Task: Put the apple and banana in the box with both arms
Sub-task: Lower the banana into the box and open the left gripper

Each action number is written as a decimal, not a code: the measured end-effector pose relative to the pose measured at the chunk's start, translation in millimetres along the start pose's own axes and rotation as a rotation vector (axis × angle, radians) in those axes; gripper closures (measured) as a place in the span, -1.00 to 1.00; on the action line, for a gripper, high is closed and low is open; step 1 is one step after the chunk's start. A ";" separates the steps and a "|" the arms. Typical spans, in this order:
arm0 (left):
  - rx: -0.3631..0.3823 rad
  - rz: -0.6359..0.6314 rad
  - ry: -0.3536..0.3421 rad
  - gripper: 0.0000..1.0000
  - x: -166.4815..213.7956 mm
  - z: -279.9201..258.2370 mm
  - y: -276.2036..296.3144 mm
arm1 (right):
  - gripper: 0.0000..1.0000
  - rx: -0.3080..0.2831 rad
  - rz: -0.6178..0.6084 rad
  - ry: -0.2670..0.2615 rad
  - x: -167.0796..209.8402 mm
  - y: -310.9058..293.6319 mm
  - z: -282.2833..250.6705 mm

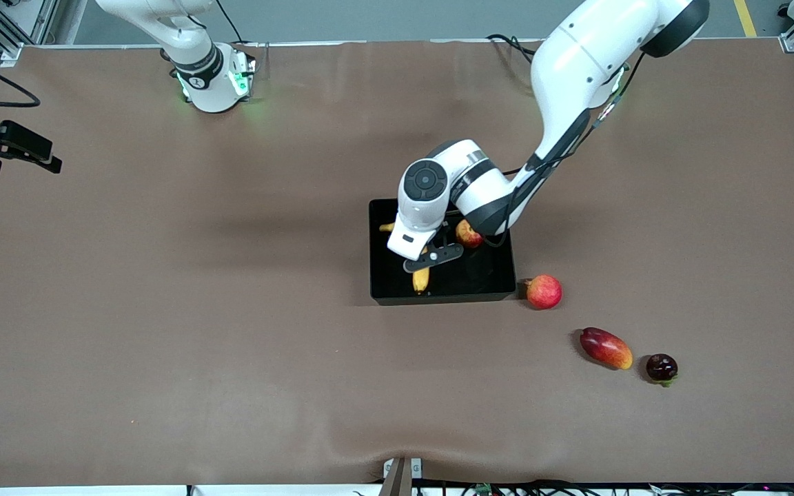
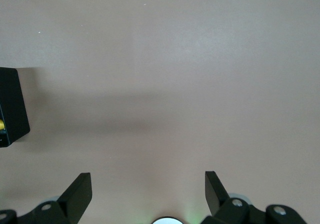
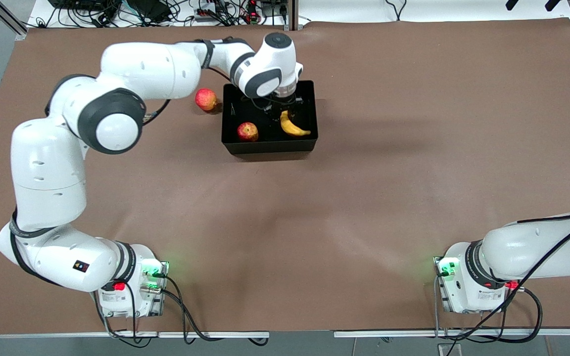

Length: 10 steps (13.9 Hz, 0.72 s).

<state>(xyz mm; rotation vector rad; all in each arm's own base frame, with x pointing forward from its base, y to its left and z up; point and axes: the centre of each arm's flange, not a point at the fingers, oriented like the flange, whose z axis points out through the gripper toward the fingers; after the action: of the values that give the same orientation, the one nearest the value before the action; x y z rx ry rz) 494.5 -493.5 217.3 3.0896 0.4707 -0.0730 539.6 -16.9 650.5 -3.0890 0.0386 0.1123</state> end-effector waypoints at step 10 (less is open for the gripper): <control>-0.022 -0.001 0.116 -0.92 45.6 -16.7 -6.7 | -1.00 0.000 0.001 -0.003 -0.4 0.4 0.3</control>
<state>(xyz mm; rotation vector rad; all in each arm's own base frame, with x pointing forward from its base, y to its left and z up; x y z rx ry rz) 536.8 -473.1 231.7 3.0842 0.4736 0.1110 539.2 -17.3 650.3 -3.0887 0.0400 0.1176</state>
